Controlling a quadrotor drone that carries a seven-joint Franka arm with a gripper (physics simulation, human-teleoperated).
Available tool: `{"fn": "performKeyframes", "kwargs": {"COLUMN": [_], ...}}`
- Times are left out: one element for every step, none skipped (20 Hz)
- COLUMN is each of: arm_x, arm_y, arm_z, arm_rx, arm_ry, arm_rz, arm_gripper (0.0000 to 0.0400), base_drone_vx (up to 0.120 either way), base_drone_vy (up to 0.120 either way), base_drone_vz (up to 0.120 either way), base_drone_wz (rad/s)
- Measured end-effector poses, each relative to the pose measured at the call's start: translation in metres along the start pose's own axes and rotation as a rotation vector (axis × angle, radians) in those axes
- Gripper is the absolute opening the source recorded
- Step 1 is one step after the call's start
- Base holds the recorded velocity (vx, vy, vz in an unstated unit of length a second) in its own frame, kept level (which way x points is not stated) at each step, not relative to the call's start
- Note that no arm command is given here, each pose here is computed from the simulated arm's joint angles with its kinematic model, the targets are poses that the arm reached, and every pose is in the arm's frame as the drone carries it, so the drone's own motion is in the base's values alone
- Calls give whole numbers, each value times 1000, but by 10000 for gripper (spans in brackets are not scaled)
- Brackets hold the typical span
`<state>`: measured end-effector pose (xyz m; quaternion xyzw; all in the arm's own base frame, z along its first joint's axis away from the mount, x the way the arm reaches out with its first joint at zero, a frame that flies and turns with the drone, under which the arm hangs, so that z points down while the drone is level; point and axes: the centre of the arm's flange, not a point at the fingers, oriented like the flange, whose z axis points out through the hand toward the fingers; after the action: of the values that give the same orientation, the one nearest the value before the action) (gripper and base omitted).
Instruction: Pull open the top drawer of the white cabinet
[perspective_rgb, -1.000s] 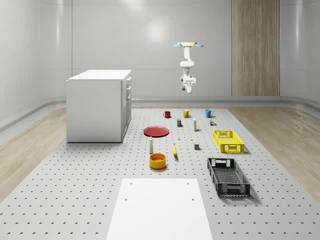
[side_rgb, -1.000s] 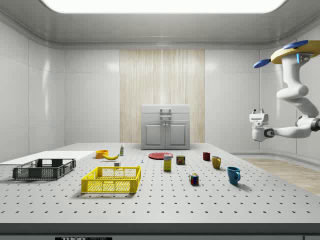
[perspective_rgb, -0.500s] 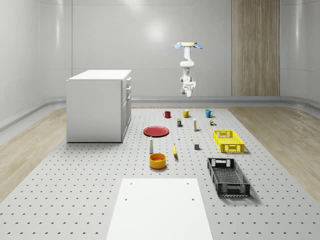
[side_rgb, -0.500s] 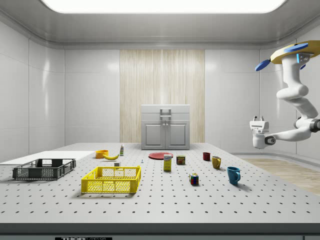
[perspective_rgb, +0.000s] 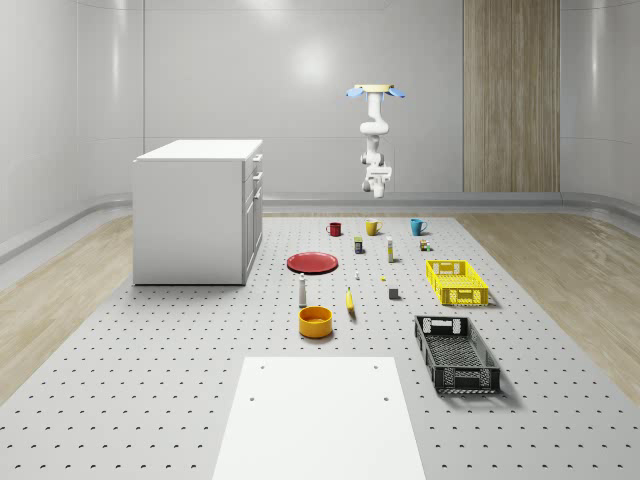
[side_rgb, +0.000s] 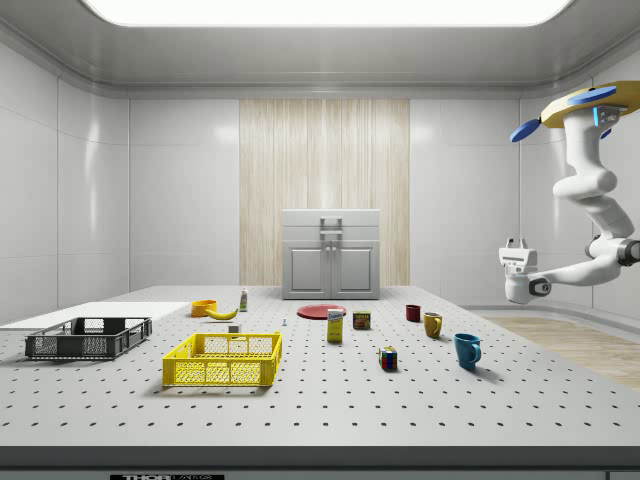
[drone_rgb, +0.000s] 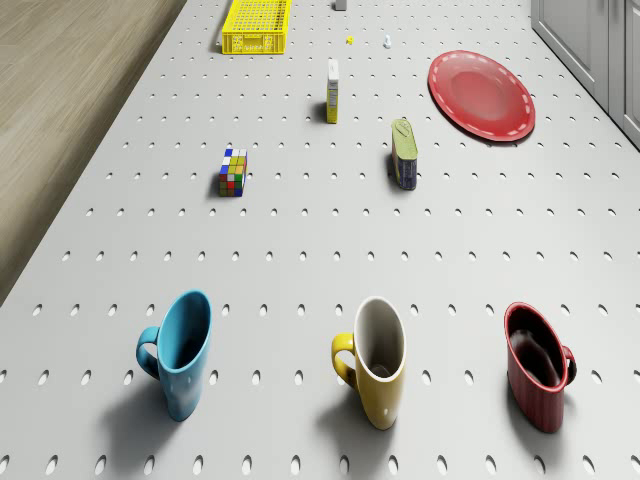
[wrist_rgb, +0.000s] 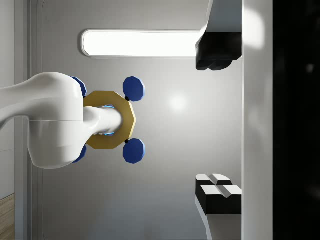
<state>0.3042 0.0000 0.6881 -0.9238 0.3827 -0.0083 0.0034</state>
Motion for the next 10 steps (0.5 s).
{"fn": "performKeyframes", "kwargs": {"arm_x": [0, 0, 0, 0, 0, 0, 0, 0, 0, 0], "arm_y": [0, 0, 0, 0, 0, 0, 0, 0, 0, 0], "arm_z": [-1, -1, -2, -2, -2, -3, -3, -3, -3, -3], "arm_rx": [1, 1, 2, 2, 3, 3, 4, 4, 5, 5], "arm_ry": [1, 1, 2, 2, 3, 3, 4, 5, 5, 6], "arm_rz": [0, 0, 0, 0, 0, 0, 0, 0, 0, 0], "arm_gripper": [305, 305, 305, 305, 305, 305, 305, 305, 305, 305], "base_drone_vx": [0, 0, 0, 0, 0, 0, 0, 0, 0, 0], "base_drone_vy": [0, 0, 0, 0, 0, 0, 0, 0, 0, 0], "base_drone_vz": [0, 0, 0, 0, 0, 0, 0, 0, 0, 0], "base_drone_wz": [0, 0, 0, 0, 0, 0, 0, 0, 0, 0]}}
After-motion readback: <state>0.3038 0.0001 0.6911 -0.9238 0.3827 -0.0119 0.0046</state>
